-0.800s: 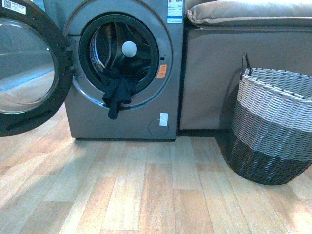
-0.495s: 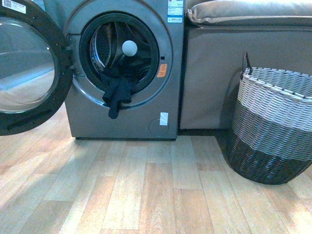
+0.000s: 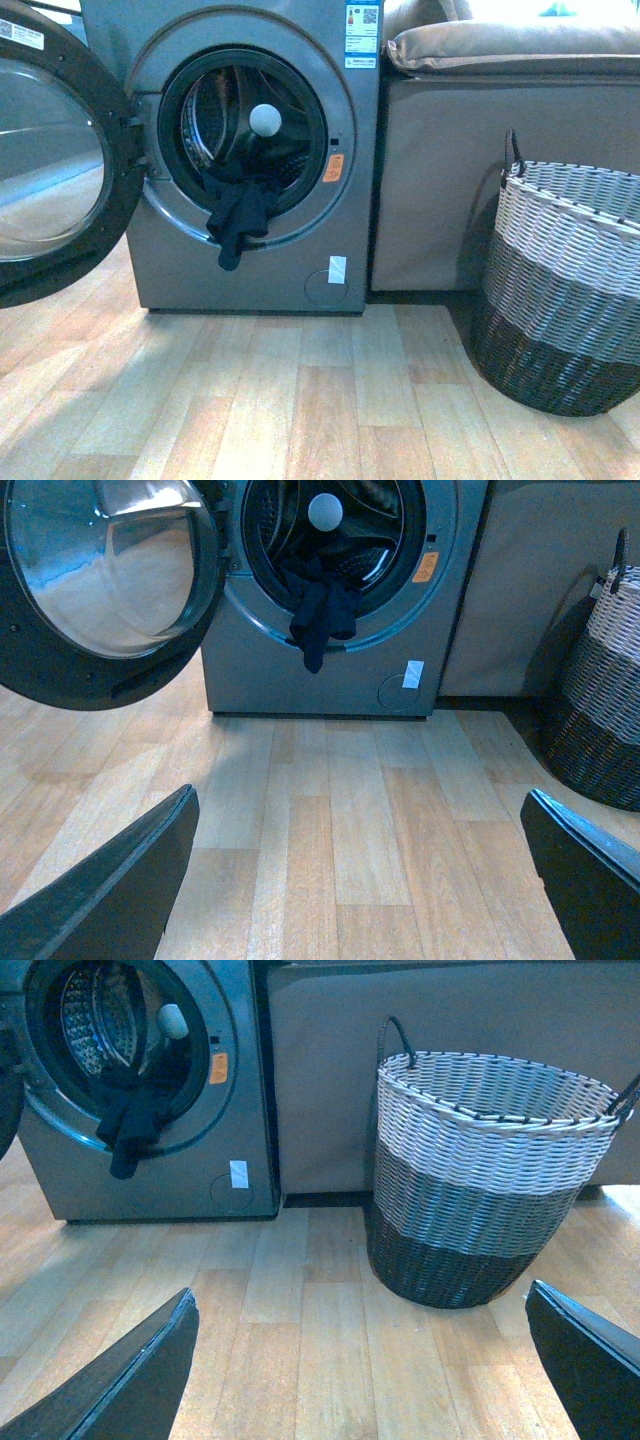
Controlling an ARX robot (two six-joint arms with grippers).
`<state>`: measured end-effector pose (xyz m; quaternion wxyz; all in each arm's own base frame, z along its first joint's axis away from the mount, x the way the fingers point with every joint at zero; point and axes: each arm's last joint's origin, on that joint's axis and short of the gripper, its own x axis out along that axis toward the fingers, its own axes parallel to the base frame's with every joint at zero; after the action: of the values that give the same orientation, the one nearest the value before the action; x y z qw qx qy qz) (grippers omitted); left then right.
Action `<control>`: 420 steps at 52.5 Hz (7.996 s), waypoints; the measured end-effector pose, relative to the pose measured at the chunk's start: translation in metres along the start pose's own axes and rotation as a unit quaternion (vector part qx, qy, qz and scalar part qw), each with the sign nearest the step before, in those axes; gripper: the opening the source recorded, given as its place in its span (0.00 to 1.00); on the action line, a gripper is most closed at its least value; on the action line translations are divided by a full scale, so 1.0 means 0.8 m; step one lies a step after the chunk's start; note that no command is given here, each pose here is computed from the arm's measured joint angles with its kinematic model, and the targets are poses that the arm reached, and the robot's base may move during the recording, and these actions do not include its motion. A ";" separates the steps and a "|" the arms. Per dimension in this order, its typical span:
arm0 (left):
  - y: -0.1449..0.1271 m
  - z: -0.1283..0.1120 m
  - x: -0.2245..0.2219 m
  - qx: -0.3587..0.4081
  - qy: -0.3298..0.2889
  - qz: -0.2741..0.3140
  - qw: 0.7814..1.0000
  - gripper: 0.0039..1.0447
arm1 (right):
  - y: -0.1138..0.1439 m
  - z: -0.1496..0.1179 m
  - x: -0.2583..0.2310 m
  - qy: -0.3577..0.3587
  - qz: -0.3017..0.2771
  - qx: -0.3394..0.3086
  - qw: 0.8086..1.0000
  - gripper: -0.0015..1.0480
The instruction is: Collect clothes from washing machine
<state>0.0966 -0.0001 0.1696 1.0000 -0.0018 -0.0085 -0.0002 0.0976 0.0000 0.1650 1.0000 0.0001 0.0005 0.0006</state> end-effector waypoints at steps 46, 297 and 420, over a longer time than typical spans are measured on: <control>0.000 0.000 0.000 0.000 0.002 0.000 1.000 0.94 | 0.000 0.000 0.000 0.000 0.000 0.000 1.000 0.93; -0.063 0.091 0.220 -0.019 0.151 -0.138 0.979 0.12 | 0.000 0.000 0.000 0.000 0.000 0.000 1.000 0.93; -0.261 0.467 0.170 -0.027 -0.112 -0.336 0.935 0.12 | 0.029 0.221 0.098 -0.246 0.216 -0.015 0.945 0.93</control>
<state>0.2265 -0.2076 0.5462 0.9337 -0.0263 -0.1205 -0.3363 0.1765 0.0231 0.3422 0.9449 -0.0150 -0.2453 0.2162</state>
